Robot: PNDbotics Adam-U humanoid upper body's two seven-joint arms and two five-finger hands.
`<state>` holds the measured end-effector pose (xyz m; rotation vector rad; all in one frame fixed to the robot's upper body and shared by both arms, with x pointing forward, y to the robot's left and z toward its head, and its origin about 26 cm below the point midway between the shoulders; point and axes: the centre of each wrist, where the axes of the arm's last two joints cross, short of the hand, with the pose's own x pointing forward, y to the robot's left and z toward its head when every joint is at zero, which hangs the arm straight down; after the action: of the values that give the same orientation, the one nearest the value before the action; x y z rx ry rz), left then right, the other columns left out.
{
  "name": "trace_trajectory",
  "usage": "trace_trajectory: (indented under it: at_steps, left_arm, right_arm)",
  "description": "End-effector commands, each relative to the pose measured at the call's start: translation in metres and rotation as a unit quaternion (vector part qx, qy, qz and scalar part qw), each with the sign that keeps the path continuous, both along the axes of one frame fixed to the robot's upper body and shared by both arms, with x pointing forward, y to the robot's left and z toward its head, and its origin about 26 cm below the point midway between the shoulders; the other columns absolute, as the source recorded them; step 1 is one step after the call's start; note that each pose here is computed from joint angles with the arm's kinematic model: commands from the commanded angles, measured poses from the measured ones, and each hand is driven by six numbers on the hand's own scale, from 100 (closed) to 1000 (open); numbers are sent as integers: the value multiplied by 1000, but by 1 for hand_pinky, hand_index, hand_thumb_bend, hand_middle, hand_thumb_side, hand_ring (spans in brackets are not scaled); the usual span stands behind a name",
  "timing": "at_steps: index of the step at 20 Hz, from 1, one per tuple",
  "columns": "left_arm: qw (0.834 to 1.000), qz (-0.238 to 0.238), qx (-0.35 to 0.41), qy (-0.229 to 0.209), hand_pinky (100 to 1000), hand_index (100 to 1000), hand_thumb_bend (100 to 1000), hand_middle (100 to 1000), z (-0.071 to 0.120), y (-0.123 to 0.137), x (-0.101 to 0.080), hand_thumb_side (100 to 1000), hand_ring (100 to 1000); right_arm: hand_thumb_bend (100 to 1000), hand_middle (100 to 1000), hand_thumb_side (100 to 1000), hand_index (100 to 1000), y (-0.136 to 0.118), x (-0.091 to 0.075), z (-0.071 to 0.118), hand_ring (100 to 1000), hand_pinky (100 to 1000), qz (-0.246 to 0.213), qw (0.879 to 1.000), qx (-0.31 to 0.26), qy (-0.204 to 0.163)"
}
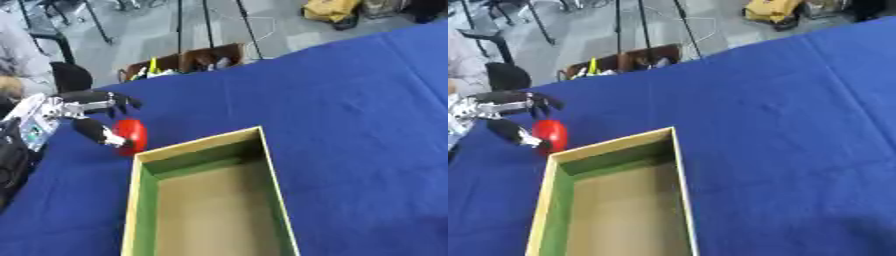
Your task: Pick up objects on the table and place them in the box.
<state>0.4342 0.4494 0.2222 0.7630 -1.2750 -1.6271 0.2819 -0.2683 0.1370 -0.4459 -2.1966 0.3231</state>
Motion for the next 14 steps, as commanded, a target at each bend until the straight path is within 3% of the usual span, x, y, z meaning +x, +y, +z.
trace_trajectory:
  at_steps: [1,14]
  left_arm:
    - [969,-150,158,118,716,1000,597,904,13,11,-5,650,814]
    - [964,-127,190,132,709,1000,597,887,13,16,-6,665,803]
  right_arm:
    - [300,368,755,597,0,-2,8,405,264,3,1000,-1,-13]
    - [301,366,753,596,0,-1,8,404,263,4,1000,1,-14]
